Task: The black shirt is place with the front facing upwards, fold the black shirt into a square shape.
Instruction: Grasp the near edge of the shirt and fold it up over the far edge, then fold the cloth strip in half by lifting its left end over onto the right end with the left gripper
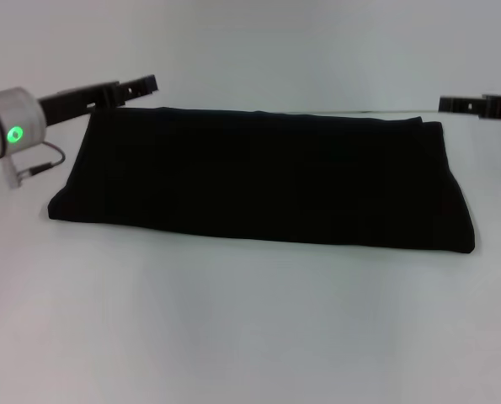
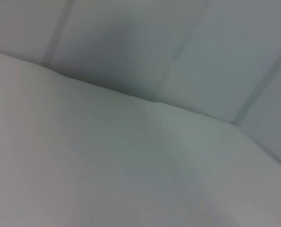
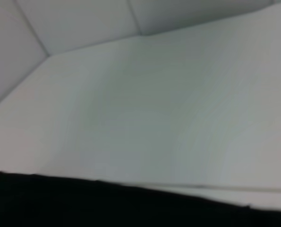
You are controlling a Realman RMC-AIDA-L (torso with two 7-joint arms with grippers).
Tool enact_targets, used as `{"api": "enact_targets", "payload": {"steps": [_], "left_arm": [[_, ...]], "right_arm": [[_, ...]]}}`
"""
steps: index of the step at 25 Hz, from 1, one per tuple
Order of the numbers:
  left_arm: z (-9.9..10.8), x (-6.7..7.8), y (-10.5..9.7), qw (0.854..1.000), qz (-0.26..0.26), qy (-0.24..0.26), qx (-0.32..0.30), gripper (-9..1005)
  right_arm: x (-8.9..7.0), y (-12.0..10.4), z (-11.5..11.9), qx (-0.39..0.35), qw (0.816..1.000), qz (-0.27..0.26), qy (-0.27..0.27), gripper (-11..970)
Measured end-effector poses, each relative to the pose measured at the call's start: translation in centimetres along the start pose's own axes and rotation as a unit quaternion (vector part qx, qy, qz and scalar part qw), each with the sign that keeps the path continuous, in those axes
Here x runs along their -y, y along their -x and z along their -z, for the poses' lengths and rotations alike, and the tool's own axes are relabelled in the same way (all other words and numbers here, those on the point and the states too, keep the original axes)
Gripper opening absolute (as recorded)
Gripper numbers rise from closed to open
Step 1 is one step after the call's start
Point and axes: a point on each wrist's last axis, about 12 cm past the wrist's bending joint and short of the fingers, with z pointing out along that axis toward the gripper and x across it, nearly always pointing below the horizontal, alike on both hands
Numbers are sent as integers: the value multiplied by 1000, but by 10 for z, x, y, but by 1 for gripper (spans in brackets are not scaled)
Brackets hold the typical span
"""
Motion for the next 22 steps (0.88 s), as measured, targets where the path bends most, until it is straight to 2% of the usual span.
{"api": "enact_targets", "payload": {"steps": [2,5,7,12,16,21,22], "left_arm": [[13,3,-6,999,-3,-44,-11,762],[31,3,-15,996,-5,-85,-26,829],[42,1,-20,994,-4,-102,-36,829],[67,-6,-30,990,12,-130,-56,828],[80,-16,-36,990,34,-117,-65,828],[90,-34,-41,996,44,-60,-58,827],[90,-34,-41,996,44,-60,-58,827]], "right_arm": [[0,-6,10,-14,999,-19,25,738],[0,-18,23,-36,996,-51,56,798],[0,-24,30,-53,993,-72,75,838],[2,-37,48,-88,985,-102,110,836],[12,-44,61,-99,981,-128,105,834],[24,-50,69,-119,980,-143,76,832],[24,-50,69,-119,980,-143,76,831]]}}
